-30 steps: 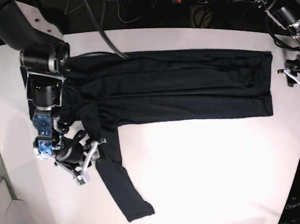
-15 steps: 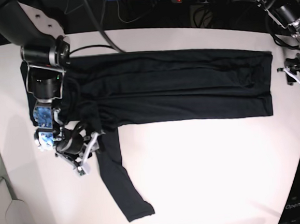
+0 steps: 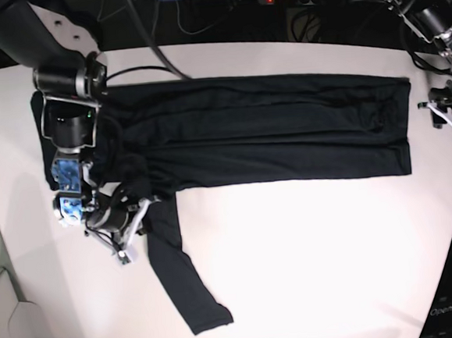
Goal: Fold the T-shirt properly
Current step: 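Lift the sleeve and fold it across the shirt's body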
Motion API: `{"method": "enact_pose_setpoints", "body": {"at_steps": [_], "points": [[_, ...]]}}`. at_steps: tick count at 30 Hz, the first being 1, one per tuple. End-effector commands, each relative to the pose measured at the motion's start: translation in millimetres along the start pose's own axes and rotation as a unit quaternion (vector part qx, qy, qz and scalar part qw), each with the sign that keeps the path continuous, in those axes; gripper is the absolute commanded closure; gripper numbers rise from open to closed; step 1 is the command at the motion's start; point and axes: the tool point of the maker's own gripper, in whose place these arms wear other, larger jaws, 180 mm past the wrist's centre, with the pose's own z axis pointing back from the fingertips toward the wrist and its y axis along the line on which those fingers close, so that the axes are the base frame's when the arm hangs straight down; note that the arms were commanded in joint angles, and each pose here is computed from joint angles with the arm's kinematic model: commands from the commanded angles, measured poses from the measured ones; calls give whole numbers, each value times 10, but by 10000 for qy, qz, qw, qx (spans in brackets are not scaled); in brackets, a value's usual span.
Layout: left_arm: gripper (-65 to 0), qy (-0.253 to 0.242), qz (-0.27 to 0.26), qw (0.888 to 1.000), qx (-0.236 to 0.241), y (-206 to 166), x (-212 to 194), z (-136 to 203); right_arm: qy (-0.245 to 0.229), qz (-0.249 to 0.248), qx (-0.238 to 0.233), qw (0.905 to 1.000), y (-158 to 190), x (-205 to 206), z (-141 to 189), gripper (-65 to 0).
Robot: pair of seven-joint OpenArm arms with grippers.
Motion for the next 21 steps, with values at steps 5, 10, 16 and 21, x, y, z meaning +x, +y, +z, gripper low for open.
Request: {"method": "enact_pose_setpoints", "body": {"at_steps": [5,10,16,21], "points": [[-322,-245,-35,9995,170,163,173,65,-611,290,-138,9976,169,450,153,0],[-322,-246,-43,9995,183,178,177,70,-775,604,-125,9951,506,560,271,0],[-322,-258,-73,9995,173,170,190,67,-844,973,24,9917,1035,566,432,0],[-322,-280,-78,9994,170,167,204,66,-791,1296,247,9881,1443,380,564,0]]}}
